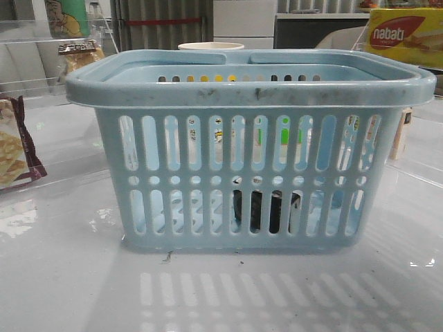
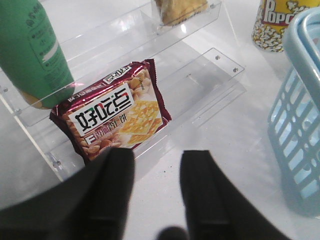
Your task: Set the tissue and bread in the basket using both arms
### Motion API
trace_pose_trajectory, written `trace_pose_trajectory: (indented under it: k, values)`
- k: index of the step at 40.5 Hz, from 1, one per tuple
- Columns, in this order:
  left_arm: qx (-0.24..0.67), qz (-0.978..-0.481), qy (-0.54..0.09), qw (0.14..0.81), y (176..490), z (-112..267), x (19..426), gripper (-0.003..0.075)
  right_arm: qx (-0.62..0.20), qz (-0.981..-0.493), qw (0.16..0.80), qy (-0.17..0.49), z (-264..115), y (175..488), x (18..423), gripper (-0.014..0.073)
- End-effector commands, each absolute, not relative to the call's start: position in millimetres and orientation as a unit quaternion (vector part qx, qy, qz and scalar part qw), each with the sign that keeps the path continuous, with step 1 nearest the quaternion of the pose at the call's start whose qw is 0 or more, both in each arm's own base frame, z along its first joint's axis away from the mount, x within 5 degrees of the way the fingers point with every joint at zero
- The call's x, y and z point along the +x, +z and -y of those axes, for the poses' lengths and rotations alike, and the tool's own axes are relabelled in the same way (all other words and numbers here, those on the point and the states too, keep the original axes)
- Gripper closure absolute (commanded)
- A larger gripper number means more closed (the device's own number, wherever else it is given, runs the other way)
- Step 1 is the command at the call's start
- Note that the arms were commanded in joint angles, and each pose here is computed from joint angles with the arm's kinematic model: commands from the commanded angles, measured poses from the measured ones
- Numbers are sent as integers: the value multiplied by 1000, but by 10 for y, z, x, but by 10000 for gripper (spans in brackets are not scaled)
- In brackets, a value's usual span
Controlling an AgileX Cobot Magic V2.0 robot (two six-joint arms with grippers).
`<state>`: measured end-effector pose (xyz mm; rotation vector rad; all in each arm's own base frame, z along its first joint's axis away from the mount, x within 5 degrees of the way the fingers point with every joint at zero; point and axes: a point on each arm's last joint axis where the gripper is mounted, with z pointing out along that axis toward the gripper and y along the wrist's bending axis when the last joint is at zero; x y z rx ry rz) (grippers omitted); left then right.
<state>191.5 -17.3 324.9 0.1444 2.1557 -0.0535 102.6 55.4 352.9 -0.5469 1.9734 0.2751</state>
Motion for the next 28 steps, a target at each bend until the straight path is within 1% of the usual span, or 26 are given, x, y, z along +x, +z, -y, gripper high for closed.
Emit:
trace_pose_trajectory:
  k: [1,2,4,14,22,28]
  values:
    - [68,-850,-34,521,3493,264,2134,143,-223,-794,553,118,-555,3668,1043,-17]
    - [75,-849,-35,521,3524,294,2188,122,-223,-794,553,118,-555,3668,1043,-17]
    - [82,-851,-37,517,3552,339,2322,110,-223,-794,553,118,-555,3668,1043,-17]
    - [77,-859,-46,503,3616,465,3130,118,-223,-794,553,118,-555,3668,1043,-17]
    - [69,-864,-56,496,3502,562,3775,118,-223,-794,553,118,-555,3668,1043,-17]
    - [67,-859,-55,505,3422,602,4143,118,-223,-794,553,118,-555,3668,1043,-17]
